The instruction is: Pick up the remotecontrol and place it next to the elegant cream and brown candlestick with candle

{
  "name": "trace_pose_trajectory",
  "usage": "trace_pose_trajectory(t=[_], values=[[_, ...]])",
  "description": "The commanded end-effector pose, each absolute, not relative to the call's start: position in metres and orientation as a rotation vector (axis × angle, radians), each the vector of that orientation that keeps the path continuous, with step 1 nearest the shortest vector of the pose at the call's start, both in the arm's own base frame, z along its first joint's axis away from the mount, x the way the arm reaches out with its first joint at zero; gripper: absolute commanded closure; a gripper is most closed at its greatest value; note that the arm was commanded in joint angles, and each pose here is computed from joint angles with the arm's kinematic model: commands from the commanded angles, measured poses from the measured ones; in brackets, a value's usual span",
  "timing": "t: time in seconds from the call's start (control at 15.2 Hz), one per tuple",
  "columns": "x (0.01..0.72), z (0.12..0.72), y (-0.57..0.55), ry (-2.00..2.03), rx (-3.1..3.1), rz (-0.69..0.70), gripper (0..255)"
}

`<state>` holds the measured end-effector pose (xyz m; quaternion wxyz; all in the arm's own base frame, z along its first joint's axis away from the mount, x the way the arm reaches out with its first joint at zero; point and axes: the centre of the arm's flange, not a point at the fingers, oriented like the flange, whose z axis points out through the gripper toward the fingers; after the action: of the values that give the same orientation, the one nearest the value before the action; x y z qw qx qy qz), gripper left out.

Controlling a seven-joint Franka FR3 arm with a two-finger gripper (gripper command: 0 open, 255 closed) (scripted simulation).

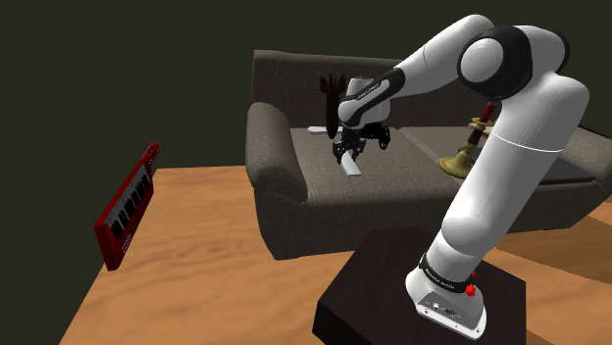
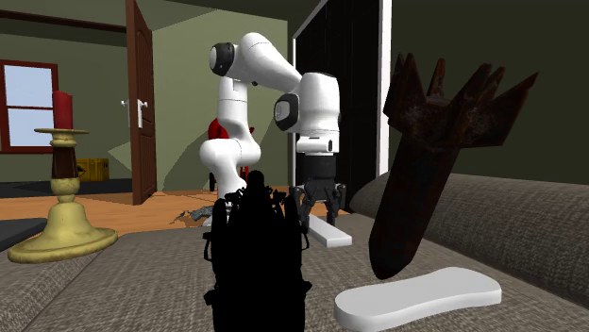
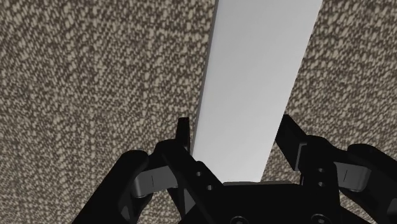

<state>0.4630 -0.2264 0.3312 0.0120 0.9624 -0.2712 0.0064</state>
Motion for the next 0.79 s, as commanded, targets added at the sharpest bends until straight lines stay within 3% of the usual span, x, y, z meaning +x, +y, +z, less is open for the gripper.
trace_pose_trajectory(t=[0.0,0.73], values=[[0.463,0.331,-0.226,-0.844,3.001,0.018,255],[0.463,0.368,-0.226,-0.844,3.001,0.018,255]])
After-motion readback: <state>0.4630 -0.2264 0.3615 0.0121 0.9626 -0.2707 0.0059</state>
